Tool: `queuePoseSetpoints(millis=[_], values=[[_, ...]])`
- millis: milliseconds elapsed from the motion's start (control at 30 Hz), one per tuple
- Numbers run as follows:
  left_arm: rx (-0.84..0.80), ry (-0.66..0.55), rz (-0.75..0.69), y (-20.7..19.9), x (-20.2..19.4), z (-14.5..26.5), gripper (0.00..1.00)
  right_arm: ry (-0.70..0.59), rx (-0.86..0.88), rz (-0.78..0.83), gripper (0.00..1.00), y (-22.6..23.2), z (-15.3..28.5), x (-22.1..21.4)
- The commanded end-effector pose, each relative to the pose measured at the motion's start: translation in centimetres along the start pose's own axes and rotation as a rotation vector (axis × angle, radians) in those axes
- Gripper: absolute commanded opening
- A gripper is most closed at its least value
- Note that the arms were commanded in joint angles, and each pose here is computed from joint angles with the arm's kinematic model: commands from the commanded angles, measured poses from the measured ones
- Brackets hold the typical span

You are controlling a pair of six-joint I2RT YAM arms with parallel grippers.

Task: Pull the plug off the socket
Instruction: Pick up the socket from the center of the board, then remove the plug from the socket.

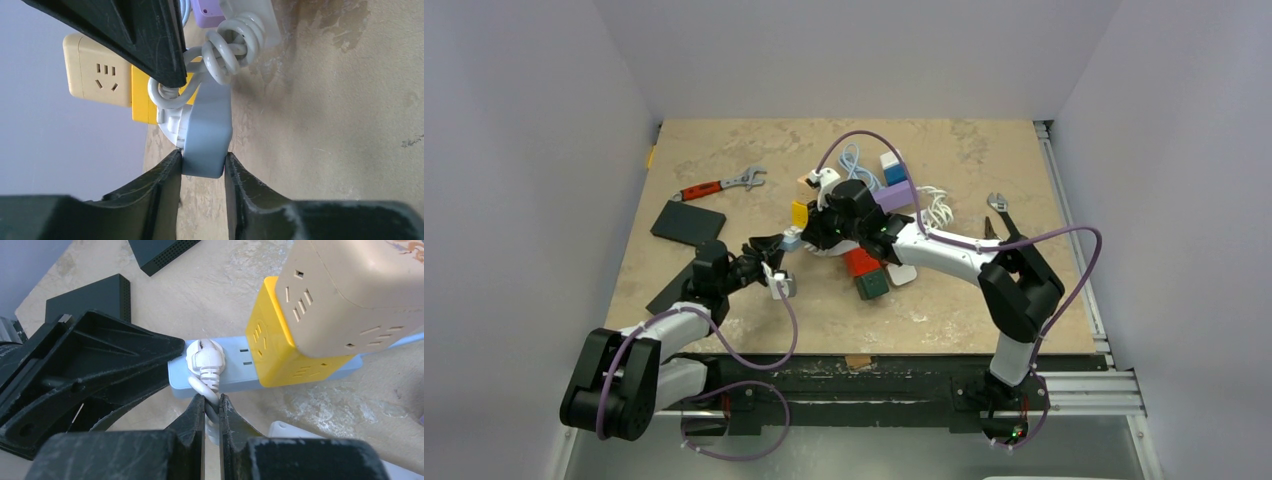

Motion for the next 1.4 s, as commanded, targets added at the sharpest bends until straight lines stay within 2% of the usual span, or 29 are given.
queuePoseSetpoints(millis=[0, 100, 333, 600, 767, 867, 900, 1033, 1133, 1367], values=[[0.082, -0.066, -0.061, 2.9, 1.7, -0.3, 0.27, -0.229, 0.143, -0.002, 0.0, 2.6, 2.0, 5.4], [0.085, -0.06, -0.056, 2.6, 1.7, -0.1, 0.16, -0.226, 0.149, -0.005, 0.0, 2.6, 1.9, 5.1], [0.021, -0.052, -0.117, 1.0, 1.2, 0.2, 0.0, -0.256, 0.091, 0.006, 0.0, 2.2, 2.4, 5.6], [-0.105, -0.093, -0.32, -1.8, 0.8, 0.5, 0.0, -0.292, -0.028, -0.019, 0.0, 0.4, 2.9, 5.1], [-0.135, -0.086, -0.357, -2.9, 0.6, 0.8, 0.0, -0.302, -0.098, -0.018, 0.0, -0.2, 3.4, 4.5], [-0.123, -0.064, -0.351, -2.5, 0.5, 0.9, 0.0, -0.264, -0.101, 0.011, 0.0, -0.4, 3.4, 3.6], [-0.117, -0.056, -0.346, -2.3, 0.5, 0.9, 0.0, -0.233, -0.074, 0.021, 0.02, -0.2, 3.1, 3.2], [-0.1, -0.038, -0.342, -1.8, 0.5, 0.8, 0.0, -0.128, -0.052, 0.104, 0.28, 0.9, 1.6, 1.5], [-0.093, -0.038, -0.34, -1.6, 0.6, 0.9, 0.0, -0.073, -0.057, 0.159, 0.41, 1.5, 0.7, 1.0], [-0.076, -0.029, -0.335, -1.3, 0.8, 1.0, 0.0, -0.006, -0.027, 0.221, 0.44, 1.3, -0.4, 0.8]])
Point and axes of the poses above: each gripper's point midway between its finger pads, its own z axis back along the fingers, its own y axis along the line the jaws close on, x = y × z, the point moved 10 cm from there along z, back along the fingers, and after that the axes turned 11 degrees about z, right-handed, at the moved point
